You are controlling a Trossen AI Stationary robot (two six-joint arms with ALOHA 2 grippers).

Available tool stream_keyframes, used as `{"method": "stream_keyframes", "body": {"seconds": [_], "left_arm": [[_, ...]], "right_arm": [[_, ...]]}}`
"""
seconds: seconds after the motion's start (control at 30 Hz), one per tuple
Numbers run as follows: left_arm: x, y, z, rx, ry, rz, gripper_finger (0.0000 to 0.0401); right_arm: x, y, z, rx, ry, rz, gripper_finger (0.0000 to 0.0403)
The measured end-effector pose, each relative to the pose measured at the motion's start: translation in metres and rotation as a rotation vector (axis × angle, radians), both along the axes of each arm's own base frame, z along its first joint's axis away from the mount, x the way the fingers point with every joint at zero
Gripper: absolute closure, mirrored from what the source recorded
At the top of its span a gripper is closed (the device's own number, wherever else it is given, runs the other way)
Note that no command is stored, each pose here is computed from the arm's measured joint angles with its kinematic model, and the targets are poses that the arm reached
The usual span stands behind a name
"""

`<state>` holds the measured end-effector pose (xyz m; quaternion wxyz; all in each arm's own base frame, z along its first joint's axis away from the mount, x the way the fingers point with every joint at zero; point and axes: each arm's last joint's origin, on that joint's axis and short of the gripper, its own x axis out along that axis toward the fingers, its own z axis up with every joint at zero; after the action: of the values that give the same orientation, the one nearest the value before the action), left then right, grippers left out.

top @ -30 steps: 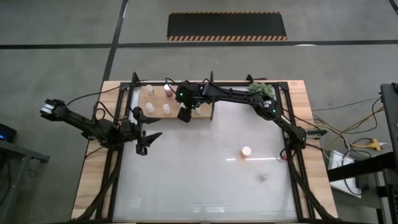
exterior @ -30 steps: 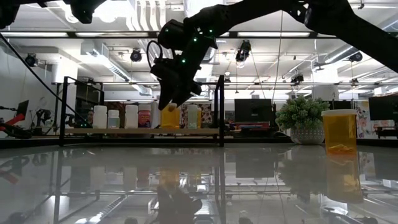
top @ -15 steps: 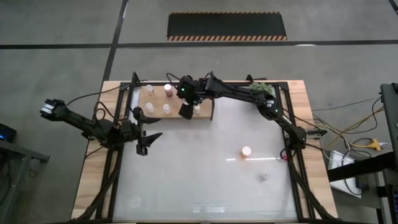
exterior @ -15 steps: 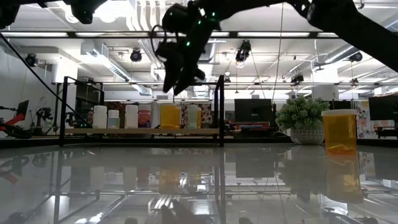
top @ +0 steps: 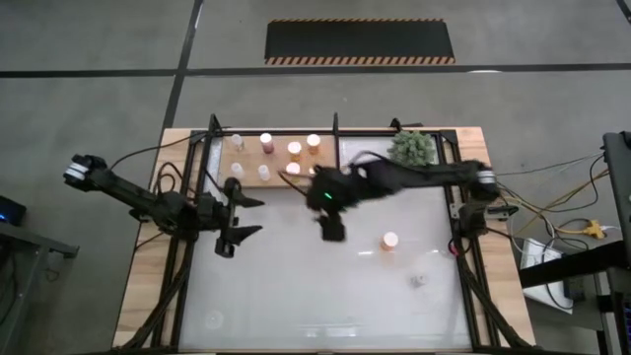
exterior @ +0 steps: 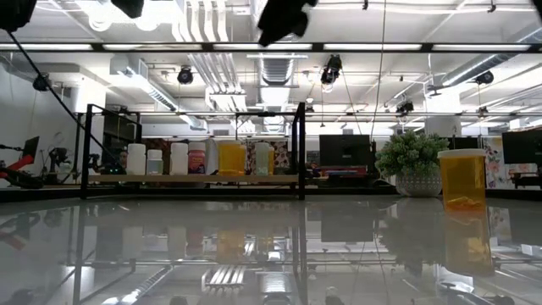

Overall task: Pick and place medicine bottles onto shelf by color
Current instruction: Put the orange pill bottle on the shelf

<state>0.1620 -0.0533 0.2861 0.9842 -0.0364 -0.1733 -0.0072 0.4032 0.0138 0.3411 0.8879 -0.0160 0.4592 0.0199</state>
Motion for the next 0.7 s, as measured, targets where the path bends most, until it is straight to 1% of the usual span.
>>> {"method": "stream_keyframes", "body": {"seconds": [0.07,0.17,0.3,0.43,0.57,0.7], "left_arm": [[0.008,-0.003,0.001,-0.002,-0.006,-0.007,0.0145],[0.021,-0.009,-0.002,0.014,0.041,-0.008,0.0145],[0.040,-0.016,-0.005,0.009,0.087,-0.014,0.0145],[0.061,-0.024,-0.009,0.028,0.142,-0.014,0.0145],[0.082,-0.032,-0.007,0.014,0.164,-0.020,0.0145],[0.099,-0.039,-0.004,0.017,0.173,-0.020,0.0145]], "right_arm": [[-0.019,0.018,0.001,0.003,-0.024,0.045,0.0211],[-0.048,0.035,-0.003,0.040,-0.041,0.053,0.0215],[-0.085,0.048,-0.017,0.086,-0.034,0.042,0.0216],[-0.117,0.056,-0.039,0.069,-0.042,0.055,0.0216],[-0.147,0.053,-0.057,0.121,-0.032,-0.022,0.0214],[-0.172,0.046,-0.070,0.173,0.010,-0.115,0.0195]]}}
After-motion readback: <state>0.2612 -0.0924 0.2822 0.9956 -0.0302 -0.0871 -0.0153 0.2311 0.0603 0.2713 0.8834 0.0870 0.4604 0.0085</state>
